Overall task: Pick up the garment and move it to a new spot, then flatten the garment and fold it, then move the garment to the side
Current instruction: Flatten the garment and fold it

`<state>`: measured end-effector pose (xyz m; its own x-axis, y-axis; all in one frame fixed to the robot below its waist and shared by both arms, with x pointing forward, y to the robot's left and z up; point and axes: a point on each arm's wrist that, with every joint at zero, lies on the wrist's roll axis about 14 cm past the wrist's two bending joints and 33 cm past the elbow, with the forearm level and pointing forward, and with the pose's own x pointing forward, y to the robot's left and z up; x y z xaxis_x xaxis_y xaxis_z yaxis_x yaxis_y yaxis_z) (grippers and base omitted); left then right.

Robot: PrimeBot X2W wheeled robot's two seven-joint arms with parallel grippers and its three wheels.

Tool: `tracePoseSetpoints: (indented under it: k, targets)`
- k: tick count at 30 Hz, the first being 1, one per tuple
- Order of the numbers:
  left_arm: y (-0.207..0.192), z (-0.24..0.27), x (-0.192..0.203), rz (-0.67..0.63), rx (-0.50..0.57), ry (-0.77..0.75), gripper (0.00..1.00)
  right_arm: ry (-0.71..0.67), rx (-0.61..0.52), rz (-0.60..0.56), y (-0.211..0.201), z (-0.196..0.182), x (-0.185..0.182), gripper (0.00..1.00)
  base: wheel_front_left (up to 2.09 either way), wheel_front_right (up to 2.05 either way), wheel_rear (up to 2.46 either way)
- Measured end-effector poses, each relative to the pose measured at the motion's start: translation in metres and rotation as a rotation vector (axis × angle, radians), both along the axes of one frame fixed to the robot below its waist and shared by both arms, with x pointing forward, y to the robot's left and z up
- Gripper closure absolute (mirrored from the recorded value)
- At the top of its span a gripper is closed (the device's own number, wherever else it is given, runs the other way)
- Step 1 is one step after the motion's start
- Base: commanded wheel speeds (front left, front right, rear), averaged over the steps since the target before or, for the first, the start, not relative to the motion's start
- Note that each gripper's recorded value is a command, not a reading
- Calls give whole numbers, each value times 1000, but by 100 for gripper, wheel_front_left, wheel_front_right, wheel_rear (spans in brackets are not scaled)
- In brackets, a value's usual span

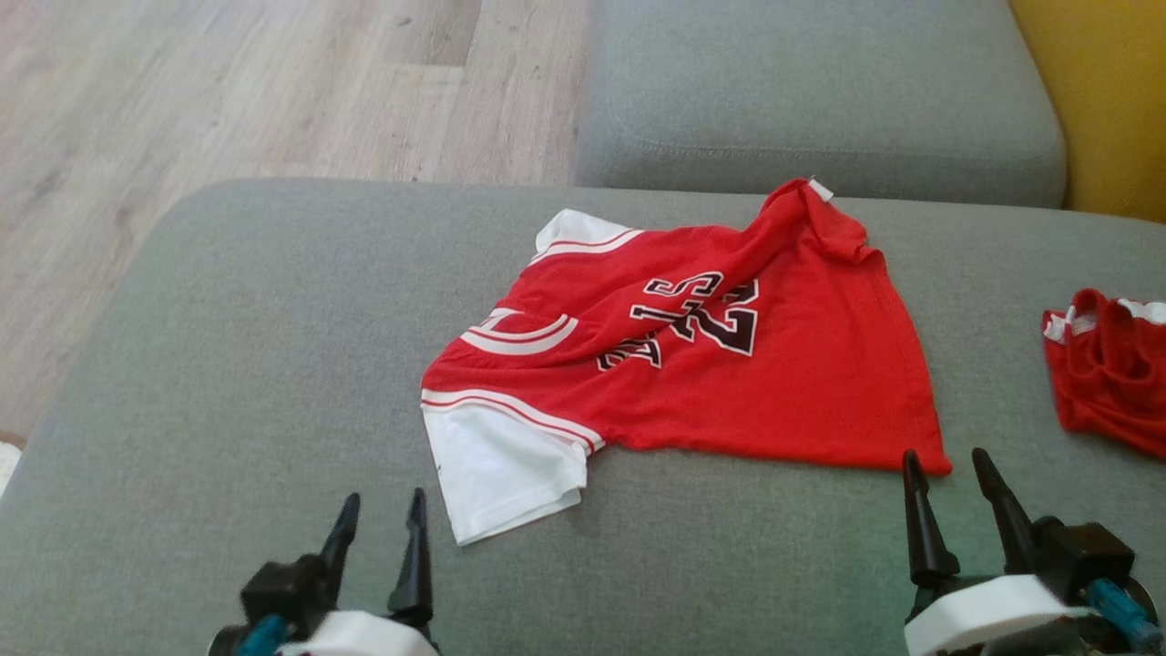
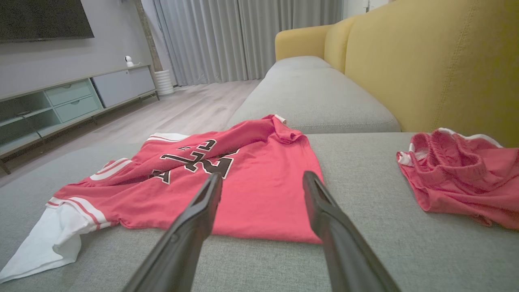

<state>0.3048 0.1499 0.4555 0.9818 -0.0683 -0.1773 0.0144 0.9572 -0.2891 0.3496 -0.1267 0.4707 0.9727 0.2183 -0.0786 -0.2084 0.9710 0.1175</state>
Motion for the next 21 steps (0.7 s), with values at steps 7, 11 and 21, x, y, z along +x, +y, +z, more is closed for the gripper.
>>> tracePoseSetpoints:
  k: [7,11,21]
  targets:
    - [-13,-27,14,-79,44,144,0,41,-6,3,1,-10,3,0,0,0,0]
    - [-26,-51,18,-109,24,253,0,66,-9,-8,-3,-17,3,0,0,0,0]
    - [-39,-92,22,-118,21,407,0,86,-25,-57,-19,-23,11,0,0,0,0]
